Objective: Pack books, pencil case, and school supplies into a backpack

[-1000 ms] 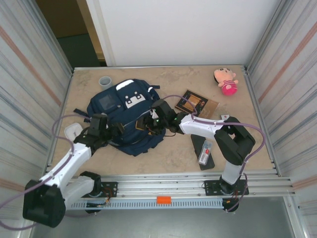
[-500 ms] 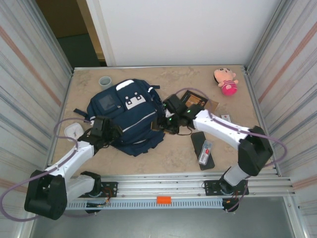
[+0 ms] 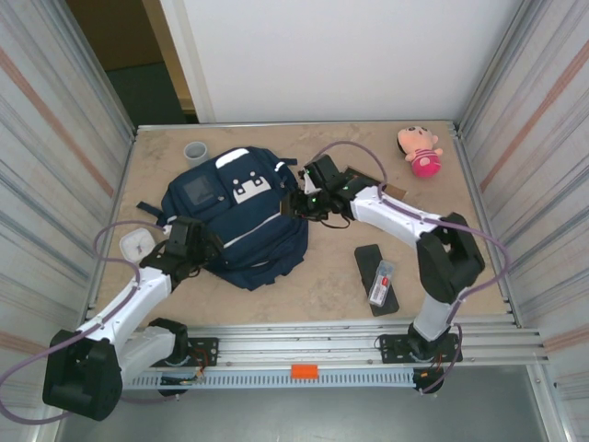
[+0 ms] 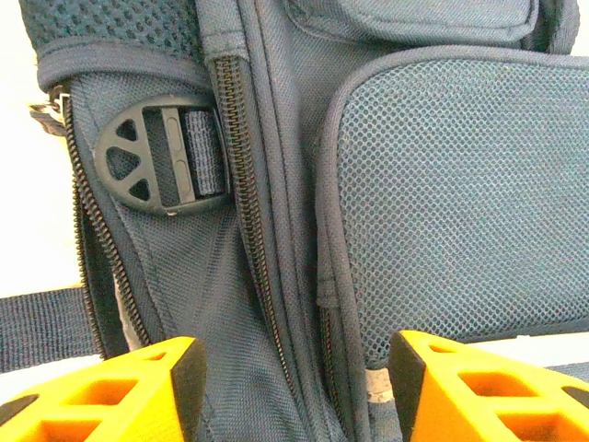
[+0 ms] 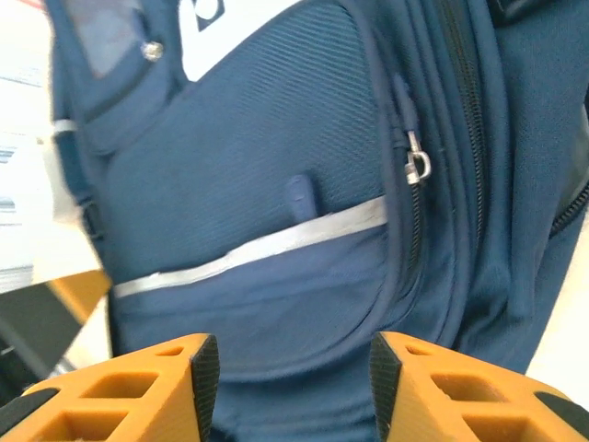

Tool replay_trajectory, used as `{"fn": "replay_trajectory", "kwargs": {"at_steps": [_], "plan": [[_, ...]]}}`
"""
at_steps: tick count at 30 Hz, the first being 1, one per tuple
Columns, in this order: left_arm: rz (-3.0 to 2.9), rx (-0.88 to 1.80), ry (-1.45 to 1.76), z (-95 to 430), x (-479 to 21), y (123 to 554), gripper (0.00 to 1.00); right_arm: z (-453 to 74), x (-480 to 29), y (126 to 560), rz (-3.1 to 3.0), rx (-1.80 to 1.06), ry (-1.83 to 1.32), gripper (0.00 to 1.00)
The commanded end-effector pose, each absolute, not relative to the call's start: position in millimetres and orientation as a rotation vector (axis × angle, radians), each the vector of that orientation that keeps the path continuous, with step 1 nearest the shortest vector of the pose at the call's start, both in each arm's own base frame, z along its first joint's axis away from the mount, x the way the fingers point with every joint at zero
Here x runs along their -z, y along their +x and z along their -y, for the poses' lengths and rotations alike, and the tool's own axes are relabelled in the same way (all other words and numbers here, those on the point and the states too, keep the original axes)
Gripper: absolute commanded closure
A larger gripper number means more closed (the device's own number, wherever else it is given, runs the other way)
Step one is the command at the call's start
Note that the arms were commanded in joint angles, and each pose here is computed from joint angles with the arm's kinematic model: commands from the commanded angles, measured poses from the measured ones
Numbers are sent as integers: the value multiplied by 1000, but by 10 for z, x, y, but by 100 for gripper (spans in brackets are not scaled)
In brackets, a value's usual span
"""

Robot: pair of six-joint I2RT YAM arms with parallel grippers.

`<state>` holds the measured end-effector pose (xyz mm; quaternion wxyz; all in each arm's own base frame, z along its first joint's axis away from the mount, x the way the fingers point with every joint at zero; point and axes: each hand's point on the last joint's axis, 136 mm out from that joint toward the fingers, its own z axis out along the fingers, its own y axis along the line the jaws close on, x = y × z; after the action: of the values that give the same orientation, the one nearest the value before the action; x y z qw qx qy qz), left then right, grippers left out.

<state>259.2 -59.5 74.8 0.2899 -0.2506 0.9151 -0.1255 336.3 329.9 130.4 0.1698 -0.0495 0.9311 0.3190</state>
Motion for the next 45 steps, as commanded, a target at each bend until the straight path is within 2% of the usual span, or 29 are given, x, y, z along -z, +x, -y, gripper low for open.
{"fn": "replay_trajectory", "kwargs": {"at_steps": [1, 7, 13, 18, 22, 26, 31, 37, 45], "plan": [[-2409, 344, -633, 590, -966, 2637, 43, -3390, -1030, 3308, -2660, -917, -154, 53], [-2370, 374, -578, 626, -1267, 2676, 45, -3685, -868, 2895, -2711, -984, -182, 54], [-2339, 464, -510, 754, -1551, 2711, 46, -3547, -1290, 2867, -2654, -963, -199, 51], [-2300, 532, -376, 975, -1838, 2799, 45, -2888, -1875, 3120, -2587, -866, -236, 49], [-2276, 595, -261, 1301, -2013, 2902, 44, -1939, -2052, 3557, -2620, -651, -165, 41], [-2307, 556, -175, 1499, -2021, 2984, 43, -1020, -1821, 4021, -2723, -336, -42, 40], [-2330, 578, -163, 1652, -1939, 3058, 43, -559, -1395, 4444, -2779, -339, 102, 41], [-2344, 516, -180, 1608, -1852, 3127, 42, -529, -785, 4536, -2875, -428, 225, 40], [-2358, 485, -198, 1595, -1766, 3202, 41, -832, -279, 4141, -2981, -561, 318, 39]]}}
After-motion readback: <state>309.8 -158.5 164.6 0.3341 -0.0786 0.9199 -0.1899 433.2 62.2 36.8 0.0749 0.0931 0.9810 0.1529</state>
